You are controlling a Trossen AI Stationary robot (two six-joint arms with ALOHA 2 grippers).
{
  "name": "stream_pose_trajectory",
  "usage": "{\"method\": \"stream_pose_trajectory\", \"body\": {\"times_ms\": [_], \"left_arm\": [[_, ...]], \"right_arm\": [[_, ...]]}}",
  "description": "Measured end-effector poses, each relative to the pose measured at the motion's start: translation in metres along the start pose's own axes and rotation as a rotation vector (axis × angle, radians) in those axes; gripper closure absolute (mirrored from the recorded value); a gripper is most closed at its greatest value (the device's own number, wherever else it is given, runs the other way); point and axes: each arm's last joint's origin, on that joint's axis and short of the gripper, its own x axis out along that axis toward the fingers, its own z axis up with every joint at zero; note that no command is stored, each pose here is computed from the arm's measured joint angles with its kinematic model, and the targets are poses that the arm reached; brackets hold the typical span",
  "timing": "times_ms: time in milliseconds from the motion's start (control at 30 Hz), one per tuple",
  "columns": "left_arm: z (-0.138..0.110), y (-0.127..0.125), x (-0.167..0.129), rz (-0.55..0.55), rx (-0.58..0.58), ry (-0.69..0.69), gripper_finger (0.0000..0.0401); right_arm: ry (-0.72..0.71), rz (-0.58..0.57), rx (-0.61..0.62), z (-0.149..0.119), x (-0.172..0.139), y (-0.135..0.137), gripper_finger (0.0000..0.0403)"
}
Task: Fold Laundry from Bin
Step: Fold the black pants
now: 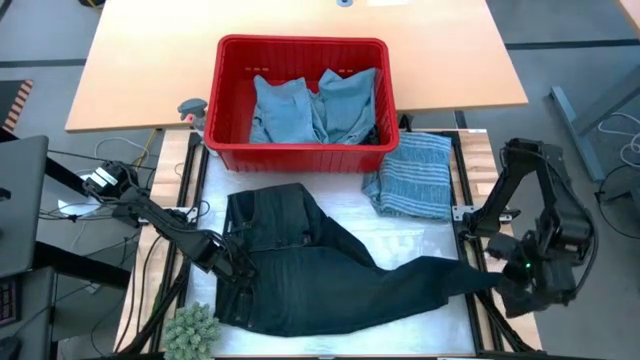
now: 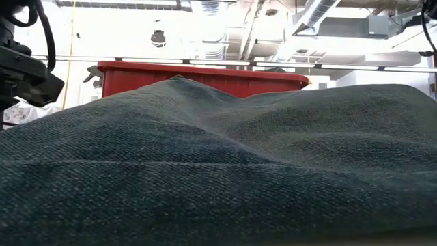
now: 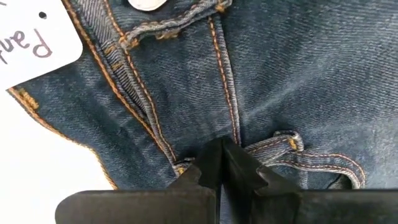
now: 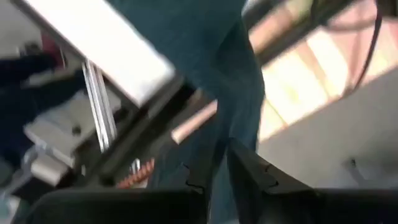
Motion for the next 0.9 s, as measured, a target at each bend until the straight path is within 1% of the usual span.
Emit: {"method": "stream_pose_trajectory", "body": {"times_ms": [100,133,167,233,300,333,400,433,467,500,533,567,667,733,800,900], "left_arm": [[0.0,0.0,0.0,0.001,0.015,0.001,0.0401],[-0.001,0.0,0.0,0.001,0.018,0.0,0.0401],[-0.001,0.0,0.0,0.001,0.021,-0.005,0.0401],[-0.003,0.001,0.0,0.0,0.027,-0.012,0.0401],[-0.003,0.001,0.0,-0.001,0.032,-0.018,0.0401],[-0.004,0.001,0.0,-0.001,0.035,-0.018,0.0401],[-0.005,0.001,0.0,-0.002,0.036,-0.023,0.0401],[-0.006,0.001,0.0,-0.002,0.034,-0.025,0.0401],[-0.006,0.002,0.0,-0.003,0.031,-0.028,0.0401],[-0.007,0.002,0.0,-0.003,0.027,-0.031,0.0401],[-0.008,0.002,0.0,-0.004,0.022,-0.032,0.0401],[-0.008,0.002,0.0,-0.004,0.017,-0.034,0.0401],[-0.009,0.002,0.0,-0.007,0.013,-0.034,0.0401],[-0.009,0.001,0.0,-0.01,-0.004,-0.032,0.0401],[-0.01,0.0,0.0,-0.022,-0.022,-0.014,0.0401],[-0.01,-0.001,0.001,-0.029,-0.035,-0.01,0.0401]], "right_arm": [[0.097,-0.015,0.032,0.002,-0.007,-0.01,0.0326],[0.11,-0.011,0.046,0.003,-0.008,-0.013,0.0326],[0.094,0.024,0.046,0.004,-0.01,-0.014,0.0326],[-0.005,0.161,-0.003,0.008,-0.016,-0.014,0.0326],[-0.167,0.316,-0.03,0.016,-0.025,-0.014,0.0326],[-0.273,0.396,-0.026,0.021,-0.03,-0.014,0.0326],[-0.54,0.535,-0.013,0.034,-0.043,-0.015,0.0326],[-0.695,0.582,-0.01,0.04,-0.048,-0.015,0.0326],[-0.844,0.599,-0.015,0.046,-0.053,-0.015,0.0326],[-0.981,0.586,-0.024,0.052,-0.056,-0.014,0.0326],[-1.084,0.544,-0.043,0.057,-0.058,-0.013,0.0326],[-1.156,0.472,-0.072,0.062,-0.059,-0.011,0.0326],[-1.259,0.226,-0.097,0.083,-0.055,0.001,0.0325],[-1.241,0.099,-0.13,0.099,-0.053,0.015,0.0319],[-1.166,0.006,-0.22,0.117,-0.049,0.031,0.0304],[-1.091,-0.033,-0.306,0.155,-0.046,0.059,0.0267]]}}
